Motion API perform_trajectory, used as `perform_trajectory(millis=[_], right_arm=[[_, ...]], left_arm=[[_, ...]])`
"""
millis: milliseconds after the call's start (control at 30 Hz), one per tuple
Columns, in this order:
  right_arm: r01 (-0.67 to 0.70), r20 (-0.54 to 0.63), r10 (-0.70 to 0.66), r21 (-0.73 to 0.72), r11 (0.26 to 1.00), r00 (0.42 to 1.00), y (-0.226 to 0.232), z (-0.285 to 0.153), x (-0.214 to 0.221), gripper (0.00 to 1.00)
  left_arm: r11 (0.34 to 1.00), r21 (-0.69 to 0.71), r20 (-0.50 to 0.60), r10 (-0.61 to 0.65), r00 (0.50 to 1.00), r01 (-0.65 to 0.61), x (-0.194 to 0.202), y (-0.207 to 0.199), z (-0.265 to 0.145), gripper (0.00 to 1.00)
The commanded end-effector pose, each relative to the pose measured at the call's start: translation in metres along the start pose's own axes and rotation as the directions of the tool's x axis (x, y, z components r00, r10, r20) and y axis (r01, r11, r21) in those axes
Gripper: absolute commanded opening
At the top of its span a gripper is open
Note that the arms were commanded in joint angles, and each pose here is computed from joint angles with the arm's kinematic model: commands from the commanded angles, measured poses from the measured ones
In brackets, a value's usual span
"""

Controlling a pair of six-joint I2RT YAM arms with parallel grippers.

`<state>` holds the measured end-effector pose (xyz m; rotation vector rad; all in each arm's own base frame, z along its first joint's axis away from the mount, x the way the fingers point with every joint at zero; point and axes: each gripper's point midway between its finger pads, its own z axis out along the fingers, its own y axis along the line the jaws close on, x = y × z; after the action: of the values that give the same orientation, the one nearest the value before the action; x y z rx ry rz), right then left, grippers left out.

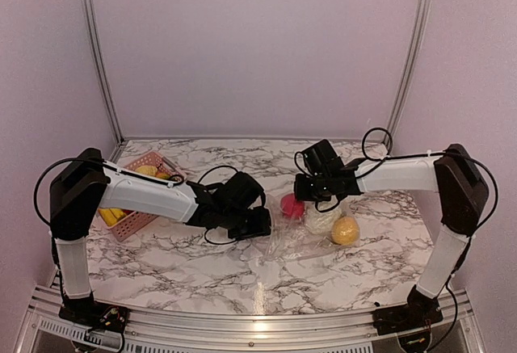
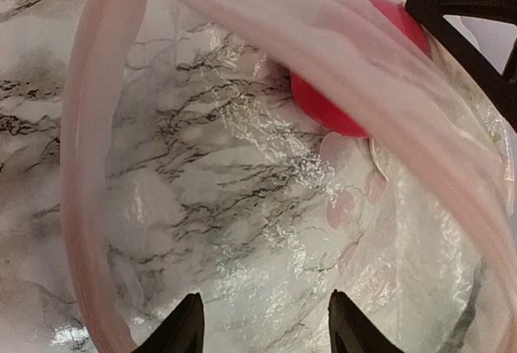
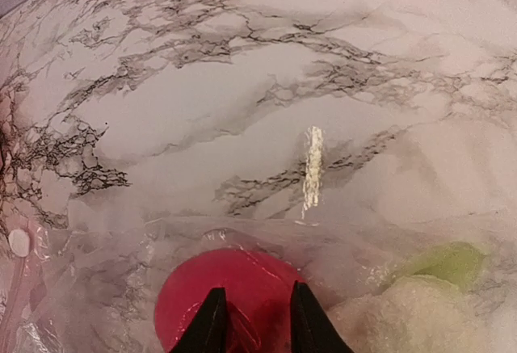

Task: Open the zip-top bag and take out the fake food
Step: Pick up the fake fruit from the zipper food storage bag.

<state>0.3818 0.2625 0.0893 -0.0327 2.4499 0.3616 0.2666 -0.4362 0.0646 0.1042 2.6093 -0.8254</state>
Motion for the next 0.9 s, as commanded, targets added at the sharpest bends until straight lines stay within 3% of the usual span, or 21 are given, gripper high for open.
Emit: perform_trajectory(millis=[0,867], right_arm=[[-0.004,-0.082,0.006,0.017,1.000,0.997,-0.009,0.015,0.023,0.24],[0.068,-0.108,-0.073,-0.052,0.996,0.991,0.023,-0.008,0.055,0.28]], left_arm=[[0.998,0.065,-0.004,-0.016,1.000,0.016,0.000,-0.016,0.008,0.55],[0.991,0.122,-0.006,0.064,0.998,-0.063,0.005,-0.034,0.010,0.73]])
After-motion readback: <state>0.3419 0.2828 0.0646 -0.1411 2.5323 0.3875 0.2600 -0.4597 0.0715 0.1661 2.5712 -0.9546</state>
